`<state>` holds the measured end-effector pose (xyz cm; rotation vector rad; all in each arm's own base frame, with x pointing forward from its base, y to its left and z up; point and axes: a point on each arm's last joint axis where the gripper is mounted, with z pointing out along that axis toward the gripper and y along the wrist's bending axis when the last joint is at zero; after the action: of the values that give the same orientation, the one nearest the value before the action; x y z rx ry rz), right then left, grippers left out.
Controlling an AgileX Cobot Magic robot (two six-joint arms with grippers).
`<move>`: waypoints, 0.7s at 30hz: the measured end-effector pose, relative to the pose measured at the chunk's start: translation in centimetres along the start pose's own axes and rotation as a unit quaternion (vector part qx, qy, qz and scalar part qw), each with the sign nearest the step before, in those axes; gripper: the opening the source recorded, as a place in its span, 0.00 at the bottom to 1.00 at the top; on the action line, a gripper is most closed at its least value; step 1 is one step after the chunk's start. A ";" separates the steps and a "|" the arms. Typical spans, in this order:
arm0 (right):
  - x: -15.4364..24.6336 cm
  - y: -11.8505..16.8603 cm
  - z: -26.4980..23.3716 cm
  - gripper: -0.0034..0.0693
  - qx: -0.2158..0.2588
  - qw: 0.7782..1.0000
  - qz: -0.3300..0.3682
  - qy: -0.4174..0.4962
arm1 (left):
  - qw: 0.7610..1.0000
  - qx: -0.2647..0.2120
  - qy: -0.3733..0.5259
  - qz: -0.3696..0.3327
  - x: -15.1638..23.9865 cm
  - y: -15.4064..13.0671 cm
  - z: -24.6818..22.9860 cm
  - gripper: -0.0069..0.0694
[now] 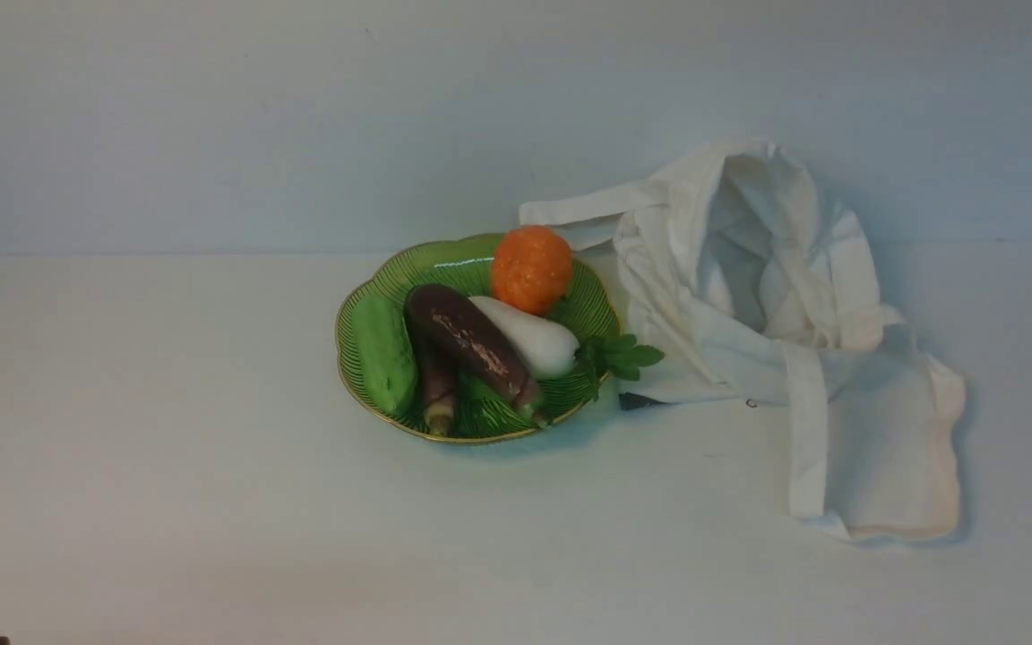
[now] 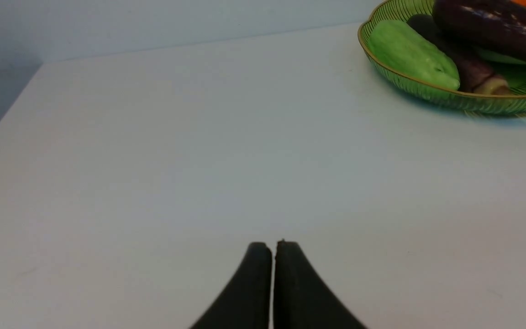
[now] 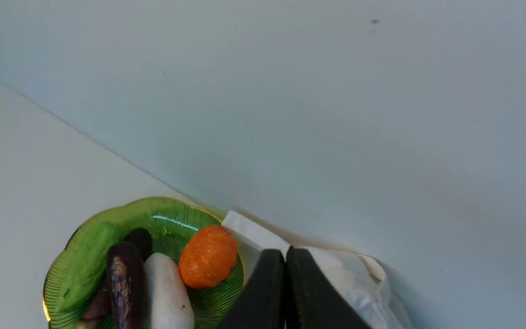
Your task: Take vegetables from cloth bag on white table place on plate.
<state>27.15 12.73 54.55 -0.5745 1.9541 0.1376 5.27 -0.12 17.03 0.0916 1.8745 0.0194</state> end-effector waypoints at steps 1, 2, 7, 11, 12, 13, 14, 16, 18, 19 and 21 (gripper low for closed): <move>0.3 -0.1 -2.4 0.03 0.004 1.000 0.005 -0.011 | 1.000 0.000 0.000 0.000 0.0 0.0 0.0 0.08; 0.7 -0.2 -3.9 0.03 0.006 1.000 0.009 -0.016 | 1.000 0.000 0.000 0.000 0.0 0.0 0.0 0.08; 4.9 0.0 -11.9 0.03 0.009 0.999 0.030 -0.033 | 1.000 0.000 0.000 0.000 0.0 0.0 0.0 0.08; 10.9 0.6 -16.9 0.03 0.009 0.998 0.042 -0.038 | 1.000 0.000 0.000 0.000 0.0 0.0 0.0 0.08; 12.6 0.9 -17.8 0.03 0.010 0.997 0.046 -0.055 | 1.000 0.000 0.000 0.000 0.0 0.0 0.0 0.08; 13.0 0.9 -18.0 0.03 0.010 0.997 0.049 -0.060 | 1.000 0.000 0.000 0.000 0.0 0.0 0.0 0.08; 16.0 1.4 -19.1 0.03 0.009 0.992 0.058 -0.116 | 1.000 0.000 0.000 0.000 0.0 0.0 0.0 0.08; 19.7 2.2 -19.5 0.03 0.003 0.980 0.069 -0.188 | 1.000 0.000 0.000 0.000 0.0 0.0 0.0 0.08; 21.9 2.7 -19.2 0.03 -0.007 0.971 0.078 -0.228 | 1.000 0.000 0.000 0.000 0.0 0.0 0.0 0.08; 23.6 3.2 -18.6 0.03 -0.015 0.963 0.084 -0.254 | 1.000 0.000 0.000 0.000 0.0 0.0 0.0 0.08; 26.9 4.0 -16.5 0.03 -0.028 0.956 0.092 -0.279 | 1.000 0.000 0.000 0.000 0.0 0.0 0.0 0.08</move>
<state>2.64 1.67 37.59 -0.3382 1.4494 0.4265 5.27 -0.12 17.03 0.0916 1.8745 0.0194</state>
